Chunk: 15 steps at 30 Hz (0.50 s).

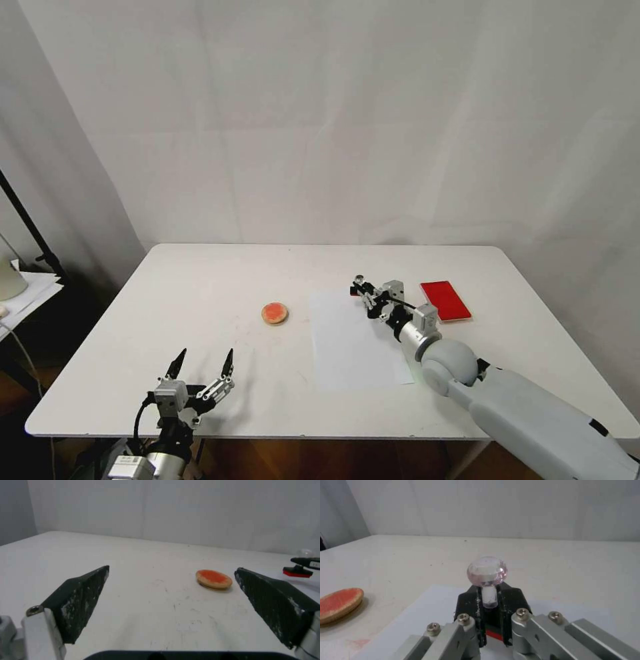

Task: Pick up the stamp from the ink pad and place it onto another ink pad.

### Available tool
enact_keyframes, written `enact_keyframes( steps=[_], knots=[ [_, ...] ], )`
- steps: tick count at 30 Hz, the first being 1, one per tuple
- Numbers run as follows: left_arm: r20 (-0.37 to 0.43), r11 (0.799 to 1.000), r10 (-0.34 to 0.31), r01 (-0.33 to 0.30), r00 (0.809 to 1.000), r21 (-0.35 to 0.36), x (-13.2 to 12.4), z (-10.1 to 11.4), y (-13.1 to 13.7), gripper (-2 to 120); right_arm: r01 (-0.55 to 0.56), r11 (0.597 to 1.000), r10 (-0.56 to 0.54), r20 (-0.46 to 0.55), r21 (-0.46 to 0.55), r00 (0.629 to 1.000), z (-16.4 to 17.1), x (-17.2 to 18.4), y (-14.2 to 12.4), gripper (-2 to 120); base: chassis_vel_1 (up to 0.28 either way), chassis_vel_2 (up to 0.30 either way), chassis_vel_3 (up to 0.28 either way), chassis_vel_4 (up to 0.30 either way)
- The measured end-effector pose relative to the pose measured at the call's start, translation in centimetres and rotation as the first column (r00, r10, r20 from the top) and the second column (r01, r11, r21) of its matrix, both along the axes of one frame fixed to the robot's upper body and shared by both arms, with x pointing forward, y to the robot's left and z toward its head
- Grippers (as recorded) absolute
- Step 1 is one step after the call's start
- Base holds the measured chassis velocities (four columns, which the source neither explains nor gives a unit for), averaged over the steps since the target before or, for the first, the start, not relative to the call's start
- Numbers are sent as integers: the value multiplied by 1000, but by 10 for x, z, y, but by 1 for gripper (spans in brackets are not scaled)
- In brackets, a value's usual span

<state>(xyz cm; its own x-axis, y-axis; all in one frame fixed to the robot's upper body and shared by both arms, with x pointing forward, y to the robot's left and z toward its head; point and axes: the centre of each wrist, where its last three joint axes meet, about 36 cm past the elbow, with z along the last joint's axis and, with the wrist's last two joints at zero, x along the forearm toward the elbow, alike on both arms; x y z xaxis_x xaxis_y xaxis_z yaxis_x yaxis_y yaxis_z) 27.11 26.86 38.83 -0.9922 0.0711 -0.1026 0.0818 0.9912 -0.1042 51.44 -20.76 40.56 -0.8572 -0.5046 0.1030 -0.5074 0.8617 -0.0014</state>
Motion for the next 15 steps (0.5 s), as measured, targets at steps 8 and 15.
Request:
enact_keyframes(
  steps=[8, 15],
  knots=[
    [0, 1000, 0, 0, 1000, 0, 0, 0, 0, 100, 25, 998, -21, -68, 52, 997, -18, -3, 13, 8, 0, 0, 0, 0],
    [0, 1000, 0, 0, 1000, 0, 0, 0, 0, 100, 24, 998, -21, -69, 53, 997, -21, -8, 14, 8, 0, 0, 0, 0]
  ],
)
